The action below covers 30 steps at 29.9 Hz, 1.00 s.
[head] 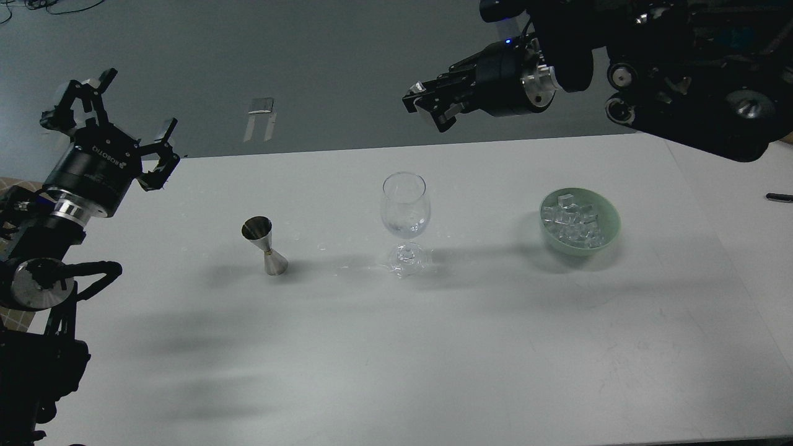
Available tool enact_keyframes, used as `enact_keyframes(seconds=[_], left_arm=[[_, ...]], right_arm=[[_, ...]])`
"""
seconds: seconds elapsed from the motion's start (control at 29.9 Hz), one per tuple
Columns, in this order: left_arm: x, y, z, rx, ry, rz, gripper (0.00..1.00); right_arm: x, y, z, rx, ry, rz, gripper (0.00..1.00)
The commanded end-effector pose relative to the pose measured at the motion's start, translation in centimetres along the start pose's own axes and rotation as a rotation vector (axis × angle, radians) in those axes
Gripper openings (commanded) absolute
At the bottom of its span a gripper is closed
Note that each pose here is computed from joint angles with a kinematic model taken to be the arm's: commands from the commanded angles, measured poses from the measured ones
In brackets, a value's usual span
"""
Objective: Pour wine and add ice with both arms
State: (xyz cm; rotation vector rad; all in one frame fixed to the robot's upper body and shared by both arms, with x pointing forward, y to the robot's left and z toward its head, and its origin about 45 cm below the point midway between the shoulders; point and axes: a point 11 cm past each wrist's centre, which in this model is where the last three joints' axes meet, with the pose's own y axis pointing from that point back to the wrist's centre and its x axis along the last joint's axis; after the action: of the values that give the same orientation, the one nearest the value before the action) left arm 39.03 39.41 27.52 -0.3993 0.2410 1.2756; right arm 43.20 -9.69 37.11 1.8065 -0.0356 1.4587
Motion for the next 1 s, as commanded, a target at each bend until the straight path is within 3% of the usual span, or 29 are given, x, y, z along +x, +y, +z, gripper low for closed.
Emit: enact_keyframes(seconds=[0.0,0.27,0.64,0.8,0.97], left_arm=[[-0.2,-0.1,-0.2,0.0,0.004,-0.002,0.98],[-0.4,-0.2,-0.6,0.012,0.005,-0.009,0.98],[-0.8,-0.3,-1.1,0.016,0.016,-0.016,0.98],[-0.7,-0.3,-1.1,0.017,0.017,-0.015,0.98],[-0.7,-0.2,-1.2,0.017,0.016,-0.015,0.98]], right_arm=[[-0.8,-1.2,-1.7,0.045,-0.047,-0.1,0.0],[-3.3,-1.9,-2.1,0.049,-0.047,-0.238,0.0],[-2.9,-3.4,-2.6,0.047,-0.042,-0.244,0.0],[-3.0,-3.9,-2.9,0.053,-0.04,-0.248,0.12],[-3.0,-4.0,-2.9,0.055,-0.047,-0.247,0.17]])
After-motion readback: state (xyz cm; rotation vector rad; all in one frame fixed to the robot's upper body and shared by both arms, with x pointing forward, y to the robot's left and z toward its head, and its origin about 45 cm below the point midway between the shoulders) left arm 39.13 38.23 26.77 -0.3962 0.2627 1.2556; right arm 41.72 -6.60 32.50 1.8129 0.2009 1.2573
